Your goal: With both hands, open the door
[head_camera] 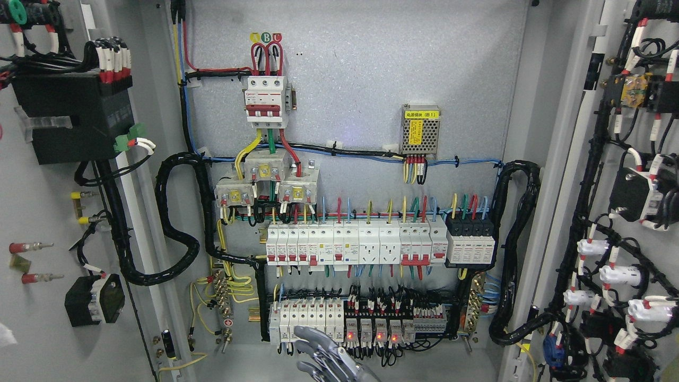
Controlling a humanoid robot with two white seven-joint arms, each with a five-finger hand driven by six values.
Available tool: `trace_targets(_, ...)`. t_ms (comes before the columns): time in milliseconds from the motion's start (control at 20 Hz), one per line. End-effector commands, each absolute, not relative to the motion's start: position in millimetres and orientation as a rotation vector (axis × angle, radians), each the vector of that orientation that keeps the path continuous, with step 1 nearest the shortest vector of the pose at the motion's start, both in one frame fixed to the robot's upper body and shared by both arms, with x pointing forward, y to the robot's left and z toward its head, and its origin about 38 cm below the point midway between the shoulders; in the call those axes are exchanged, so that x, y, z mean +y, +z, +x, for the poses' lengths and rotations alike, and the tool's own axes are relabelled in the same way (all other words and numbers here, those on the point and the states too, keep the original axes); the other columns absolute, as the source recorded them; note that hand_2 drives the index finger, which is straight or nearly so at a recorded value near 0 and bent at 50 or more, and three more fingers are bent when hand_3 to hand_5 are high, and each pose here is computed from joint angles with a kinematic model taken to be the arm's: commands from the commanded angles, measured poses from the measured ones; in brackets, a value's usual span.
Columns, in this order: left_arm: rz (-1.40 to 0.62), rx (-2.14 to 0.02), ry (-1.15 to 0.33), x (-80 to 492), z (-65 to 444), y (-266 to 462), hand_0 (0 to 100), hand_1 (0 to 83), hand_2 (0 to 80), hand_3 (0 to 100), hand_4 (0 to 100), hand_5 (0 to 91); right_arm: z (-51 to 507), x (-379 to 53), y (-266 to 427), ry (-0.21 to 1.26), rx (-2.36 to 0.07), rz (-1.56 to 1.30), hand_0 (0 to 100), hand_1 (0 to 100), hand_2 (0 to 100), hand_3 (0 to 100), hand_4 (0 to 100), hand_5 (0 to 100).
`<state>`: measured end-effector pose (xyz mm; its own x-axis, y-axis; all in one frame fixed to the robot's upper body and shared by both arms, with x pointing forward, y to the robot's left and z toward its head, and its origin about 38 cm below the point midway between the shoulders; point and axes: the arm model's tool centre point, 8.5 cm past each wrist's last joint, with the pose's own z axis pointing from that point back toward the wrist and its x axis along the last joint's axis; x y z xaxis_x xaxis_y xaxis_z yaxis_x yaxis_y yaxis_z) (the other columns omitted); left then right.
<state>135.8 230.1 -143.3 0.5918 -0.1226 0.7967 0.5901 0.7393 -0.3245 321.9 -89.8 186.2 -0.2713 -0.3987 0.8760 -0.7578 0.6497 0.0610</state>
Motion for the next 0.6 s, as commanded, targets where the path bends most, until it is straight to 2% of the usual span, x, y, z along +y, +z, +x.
trace_targets(0, -0.799, -1.215, -0.763, 190.1, 180.9, -5.3, 29, 0.0, 2.8, 3, 3, 0.0, 297.2, -157.4, 168.7, 0.384, -1.933, 0.69, 22, 0, 0, 0, 0, 0)
trace_targets(150, -0.877, -1.264, -0.859, 185.9, 177.8, 8.7, 29, 0.0, 2.8, 3, 3, 0.0, 291.7, -171.1, 155.8, 0.334, -1.908, 0.606, 22, 0, 0, 0, 0, 0)
trace_targets(351, -0.877, -1.414, -0.969, 185.3, 186.7, 56.5, 29, 0.0, 2.8, 3, 3, 0.0, 278.2, -191.3, 138.7, 0.32, -1.88, 0.506, 22, 0, 0, 0, 0, 0)
trace_targets(551, -0.838, -1.519, -0.993, 189.3, 195.5, 87.3, 29, 0.0, 2.8, 3, 3, 0.0, 267.2, -215.6, 125.5, 0.3, -1.842, 0.417, 22, 0, 0, 0, 0, 0)
